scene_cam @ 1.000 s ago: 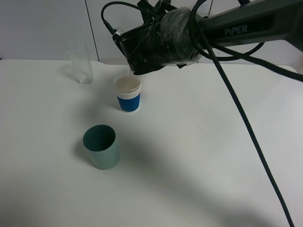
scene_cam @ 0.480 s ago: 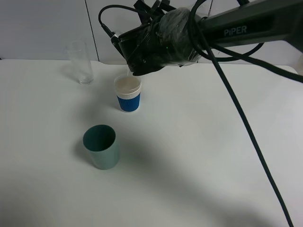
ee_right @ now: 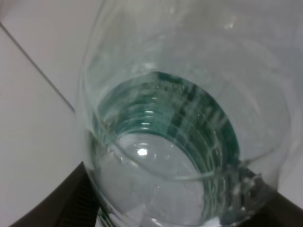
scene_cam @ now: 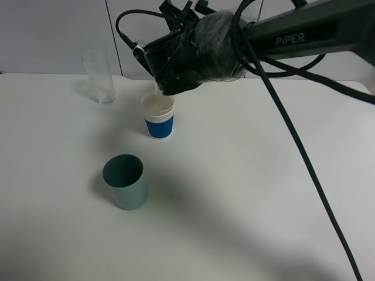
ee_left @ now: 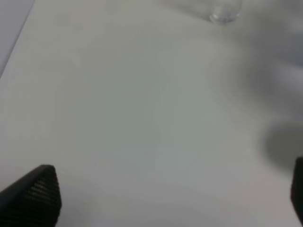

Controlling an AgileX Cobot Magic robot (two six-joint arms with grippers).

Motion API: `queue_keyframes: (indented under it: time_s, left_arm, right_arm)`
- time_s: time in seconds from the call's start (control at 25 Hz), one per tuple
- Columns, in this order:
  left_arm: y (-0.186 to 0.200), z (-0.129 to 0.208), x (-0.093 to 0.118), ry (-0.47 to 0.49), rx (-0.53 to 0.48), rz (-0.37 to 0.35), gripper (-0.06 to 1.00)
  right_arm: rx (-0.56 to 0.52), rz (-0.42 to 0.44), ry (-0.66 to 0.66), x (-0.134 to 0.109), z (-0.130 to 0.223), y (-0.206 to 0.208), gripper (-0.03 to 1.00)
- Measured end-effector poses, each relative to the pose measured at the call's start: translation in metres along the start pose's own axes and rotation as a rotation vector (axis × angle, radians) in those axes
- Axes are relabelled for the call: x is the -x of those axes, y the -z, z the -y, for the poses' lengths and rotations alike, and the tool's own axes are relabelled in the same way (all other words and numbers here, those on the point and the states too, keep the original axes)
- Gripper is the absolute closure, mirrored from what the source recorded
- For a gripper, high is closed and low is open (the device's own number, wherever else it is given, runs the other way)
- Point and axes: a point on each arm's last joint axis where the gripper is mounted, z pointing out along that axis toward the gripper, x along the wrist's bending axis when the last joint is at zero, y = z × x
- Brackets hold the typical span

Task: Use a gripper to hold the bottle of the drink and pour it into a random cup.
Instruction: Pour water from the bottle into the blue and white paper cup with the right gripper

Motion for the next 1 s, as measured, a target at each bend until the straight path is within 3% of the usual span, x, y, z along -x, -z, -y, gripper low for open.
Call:
queue_keyframes:
  time_s: [0.72,1.0]
  left_arm:
    - [0.0,0.0,0.0,0.0,0.0,0.0,-0.04]
    - [0.0,0.0,0.0,0.0,0.0,0.0,-0.04]
  right_arm:
    - [0.013,0.023,0.095,0.002,-0.0013,0.0,0.44]
    - [-0.008,0.089,0.138,0.0081,0.0003,0.0002,0.44]
